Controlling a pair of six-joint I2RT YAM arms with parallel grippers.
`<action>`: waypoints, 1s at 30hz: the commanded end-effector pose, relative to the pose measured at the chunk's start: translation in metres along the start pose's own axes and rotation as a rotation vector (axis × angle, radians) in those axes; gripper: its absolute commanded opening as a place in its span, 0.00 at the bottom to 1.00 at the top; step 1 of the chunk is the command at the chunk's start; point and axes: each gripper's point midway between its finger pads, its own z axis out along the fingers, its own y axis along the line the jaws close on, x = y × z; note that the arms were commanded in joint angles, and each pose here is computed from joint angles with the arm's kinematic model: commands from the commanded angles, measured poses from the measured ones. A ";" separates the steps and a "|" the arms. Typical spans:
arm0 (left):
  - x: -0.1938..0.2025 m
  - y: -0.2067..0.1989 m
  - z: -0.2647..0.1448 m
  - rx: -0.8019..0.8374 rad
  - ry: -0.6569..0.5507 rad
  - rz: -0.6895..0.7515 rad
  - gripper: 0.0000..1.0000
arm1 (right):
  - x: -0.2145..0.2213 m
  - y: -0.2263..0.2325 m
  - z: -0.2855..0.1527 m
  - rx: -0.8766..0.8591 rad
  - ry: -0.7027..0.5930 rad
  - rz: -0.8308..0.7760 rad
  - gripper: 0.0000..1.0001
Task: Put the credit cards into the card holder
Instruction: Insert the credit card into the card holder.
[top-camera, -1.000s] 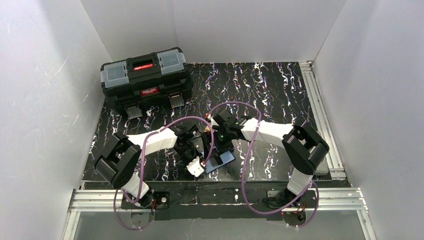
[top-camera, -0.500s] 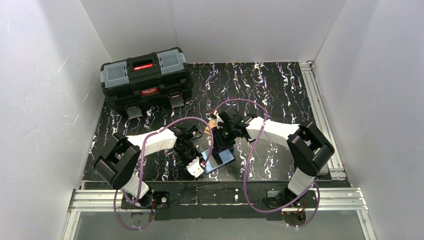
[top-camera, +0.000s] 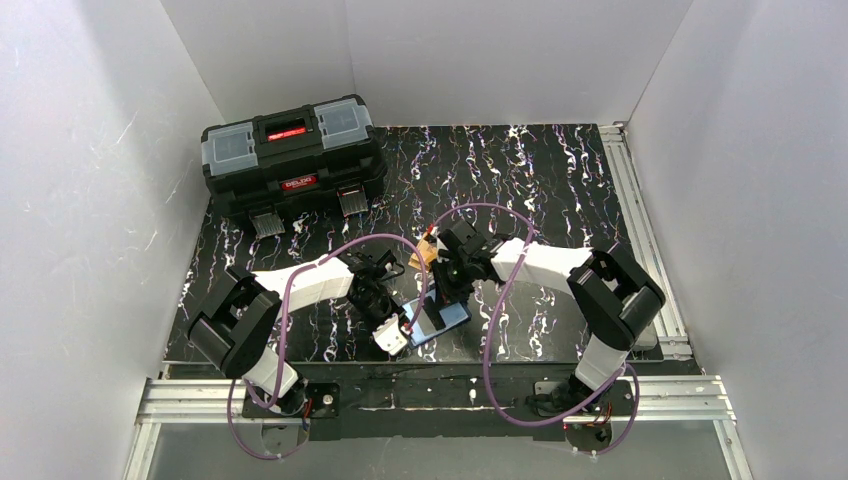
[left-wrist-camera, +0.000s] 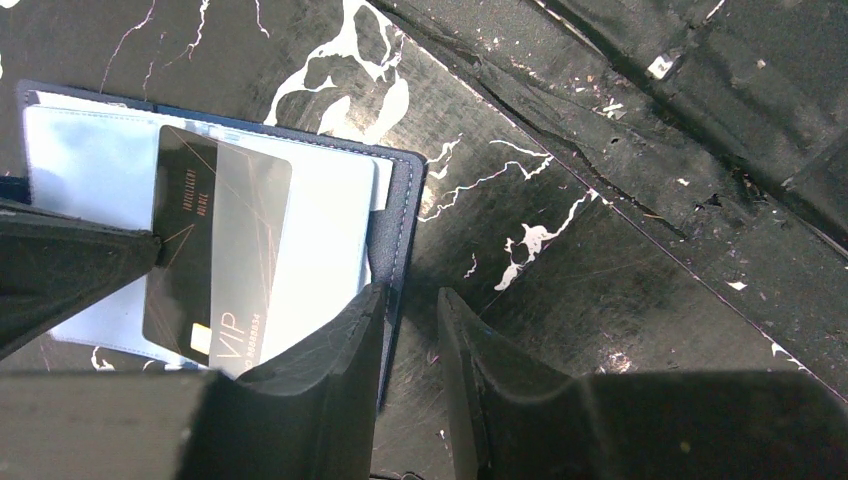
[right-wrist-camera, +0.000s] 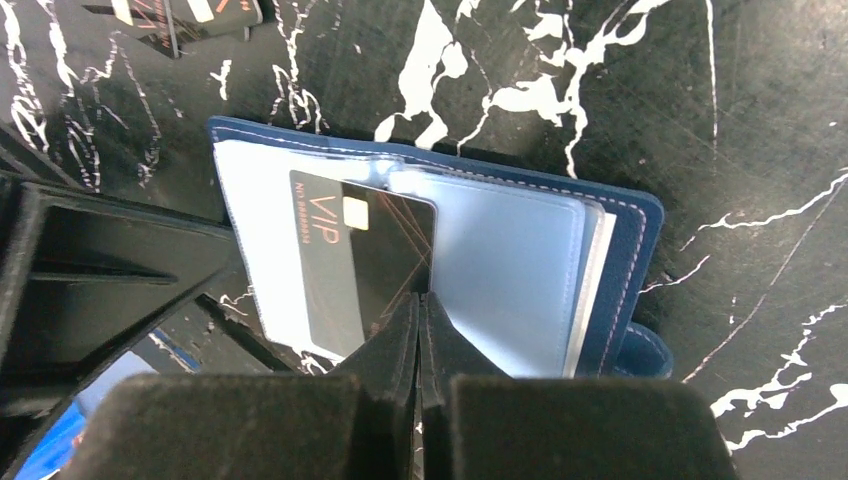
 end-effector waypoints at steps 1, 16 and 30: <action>0.014 -0.035 0.008 0.124 0.061 -0.050 0.26 | 0.003 -0.015 0.008 0.029 0.005 0.001 0.01; 0.014 -0.036 0.010 0.133 0.062 -0.037 0.25 | 0.007 0.010 0.016 -0.074 0.026 -0.004 0.01; 0.013 -0.038 0.007 0.129 0.075 -0.037 0.24 | -0.005 0.017 -0.002 -0.069 -0.010 -0.039 0.01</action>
